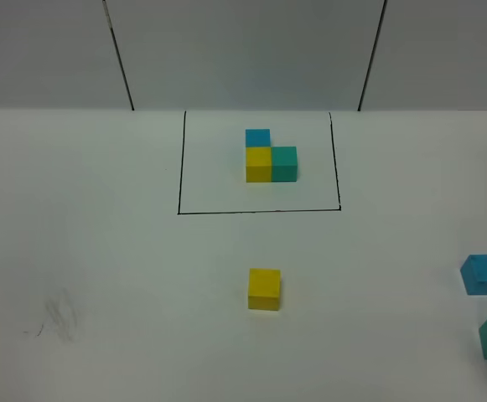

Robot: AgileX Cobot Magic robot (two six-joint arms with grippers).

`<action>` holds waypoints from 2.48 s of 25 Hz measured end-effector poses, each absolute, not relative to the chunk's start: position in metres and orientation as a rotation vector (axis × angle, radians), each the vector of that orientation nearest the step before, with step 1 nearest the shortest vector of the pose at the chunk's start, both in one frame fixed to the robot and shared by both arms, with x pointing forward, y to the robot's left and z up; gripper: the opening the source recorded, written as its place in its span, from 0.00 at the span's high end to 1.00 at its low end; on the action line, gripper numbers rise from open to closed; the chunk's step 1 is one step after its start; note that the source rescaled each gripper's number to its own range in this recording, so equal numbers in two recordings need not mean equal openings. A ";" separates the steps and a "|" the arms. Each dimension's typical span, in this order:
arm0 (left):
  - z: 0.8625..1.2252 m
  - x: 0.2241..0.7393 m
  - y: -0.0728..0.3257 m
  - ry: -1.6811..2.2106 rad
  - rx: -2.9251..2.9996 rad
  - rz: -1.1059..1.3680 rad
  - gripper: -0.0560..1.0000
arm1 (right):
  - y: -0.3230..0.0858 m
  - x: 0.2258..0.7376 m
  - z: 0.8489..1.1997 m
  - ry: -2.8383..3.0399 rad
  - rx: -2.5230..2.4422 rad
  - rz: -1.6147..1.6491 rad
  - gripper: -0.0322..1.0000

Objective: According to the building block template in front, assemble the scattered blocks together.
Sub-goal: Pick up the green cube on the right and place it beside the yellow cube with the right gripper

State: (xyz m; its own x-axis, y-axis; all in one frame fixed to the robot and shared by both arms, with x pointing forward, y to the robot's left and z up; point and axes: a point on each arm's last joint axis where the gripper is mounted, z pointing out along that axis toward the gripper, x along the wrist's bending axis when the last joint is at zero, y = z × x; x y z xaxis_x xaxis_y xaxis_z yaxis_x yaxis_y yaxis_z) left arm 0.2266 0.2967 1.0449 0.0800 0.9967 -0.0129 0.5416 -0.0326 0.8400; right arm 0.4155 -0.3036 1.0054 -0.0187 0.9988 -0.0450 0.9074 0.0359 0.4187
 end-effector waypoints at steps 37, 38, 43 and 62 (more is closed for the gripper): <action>1.045 0.227 0.297 1.545 1.662 0.827 0.59 | -0.303 0.478 0.903 2.045 2.112 0.258 0.26; 1.045 0.227 0.297 1.545 1.662 0.827 0.59 | -0.303 0.478 0.902 2.046 2.117 0.254 0.26; 1.045 0.227 0.297 1.545 1.662 0.827 0.59 | -0.303 0.478 0.896 2.058 2.132 0.231 0.26; 1.045 0.227 0.297 1.545 1.662 0.827 0.59 | -0.298 0.477 0.903 2.100 2.080 0.264 0.97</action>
